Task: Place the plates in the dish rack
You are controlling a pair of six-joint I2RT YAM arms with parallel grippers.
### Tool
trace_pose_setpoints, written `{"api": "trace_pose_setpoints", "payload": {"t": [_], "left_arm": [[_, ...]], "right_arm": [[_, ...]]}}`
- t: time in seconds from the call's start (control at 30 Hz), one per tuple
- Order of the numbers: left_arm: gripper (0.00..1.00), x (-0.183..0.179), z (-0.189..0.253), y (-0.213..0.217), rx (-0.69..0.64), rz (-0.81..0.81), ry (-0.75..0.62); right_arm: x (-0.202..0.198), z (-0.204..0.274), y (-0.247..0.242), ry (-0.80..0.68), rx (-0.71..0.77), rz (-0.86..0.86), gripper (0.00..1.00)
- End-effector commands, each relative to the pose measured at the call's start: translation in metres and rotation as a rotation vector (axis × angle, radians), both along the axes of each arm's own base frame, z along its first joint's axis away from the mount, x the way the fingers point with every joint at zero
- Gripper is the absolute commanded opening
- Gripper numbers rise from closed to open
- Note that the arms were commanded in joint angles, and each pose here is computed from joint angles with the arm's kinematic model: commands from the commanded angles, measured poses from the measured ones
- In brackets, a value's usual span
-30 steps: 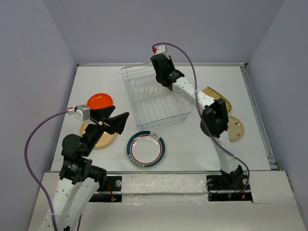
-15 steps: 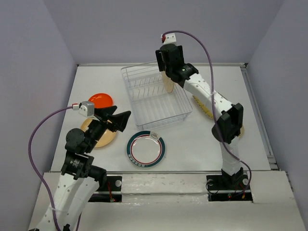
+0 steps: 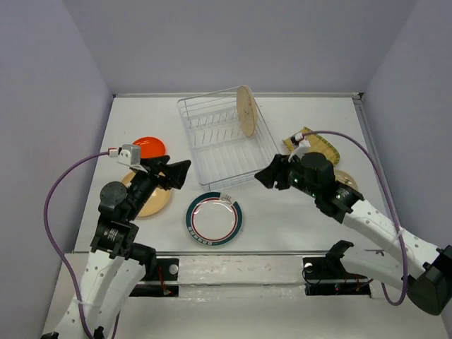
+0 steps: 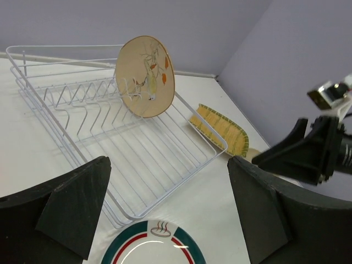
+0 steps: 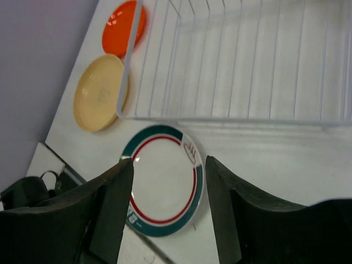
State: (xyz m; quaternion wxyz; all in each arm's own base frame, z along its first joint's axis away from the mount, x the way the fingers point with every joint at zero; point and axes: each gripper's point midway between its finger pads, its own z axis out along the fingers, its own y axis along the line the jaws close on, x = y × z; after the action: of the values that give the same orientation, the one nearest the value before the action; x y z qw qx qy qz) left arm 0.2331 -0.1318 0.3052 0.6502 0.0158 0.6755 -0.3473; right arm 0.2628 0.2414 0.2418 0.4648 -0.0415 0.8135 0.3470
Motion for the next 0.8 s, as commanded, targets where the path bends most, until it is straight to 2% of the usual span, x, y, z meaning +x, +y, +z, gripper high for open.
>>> {"api": "trace_pose_setpoints", "payload": {"t": [0.0,0.03,0.13,0.27,0.37,0.47,0.5,0.63,0.73,0.77], "left_arm": [[0.99,-0.001,0.026,0.006,-0.01,0.02,-0.066],[0.99,0.0,0.027,0.007,-0.007,0.027,-0.068],[0.99,0.001,0.027,0.011,-0.008,0.044,-0.069],[0.99,0.002,0.025,0.01,-0.003,0.038,-0.064],[0.99,0.001,0.026,0.007,0.001,0.019,-0.073],[0.99,0.0,0.025,0.006,0.004,0.011,-0.073],[0.99,0.0,0.025,0.006,0.006,0.01,-0.076],[0.99,0.0,0.025,0.005,0.014,0.005,-0.08],[0.99,-0.001,0.026,0.005,0.013,0.002,-0.084],[0.99,-0.001,0.026,0.005,0.014,-0.001,-0.085]], "right_arm": [[-0.042,-0.028,0.017,0.169,0.227,0.089,0.58],[-0.05,-0.057,0.012,0.226,0.2,0.078,0.56],[-0.061,-0.075,0.017,0.265,0.252,0.111,0.54],[-0.073,-0.123,0.017,0.36,0.274,0.106,0.64],[-0.073,-0.128,0.028,0.377,0.34,0.128,0.67],[-0.083,-0.162,0.045,0.462,0.305,0.152,0.67],[-0.085,-0.158,0.056,0.455,0.327,0.179,0.67],[-0.091,-0.184,0.075,0.532,0.326,0.196,0.66],[-0.087,-0.186,0.088,0.529,0.358,0.206,0.61],[-0.089,-0.19,0.091,0.536,0.354,0.207,0.57]]}}
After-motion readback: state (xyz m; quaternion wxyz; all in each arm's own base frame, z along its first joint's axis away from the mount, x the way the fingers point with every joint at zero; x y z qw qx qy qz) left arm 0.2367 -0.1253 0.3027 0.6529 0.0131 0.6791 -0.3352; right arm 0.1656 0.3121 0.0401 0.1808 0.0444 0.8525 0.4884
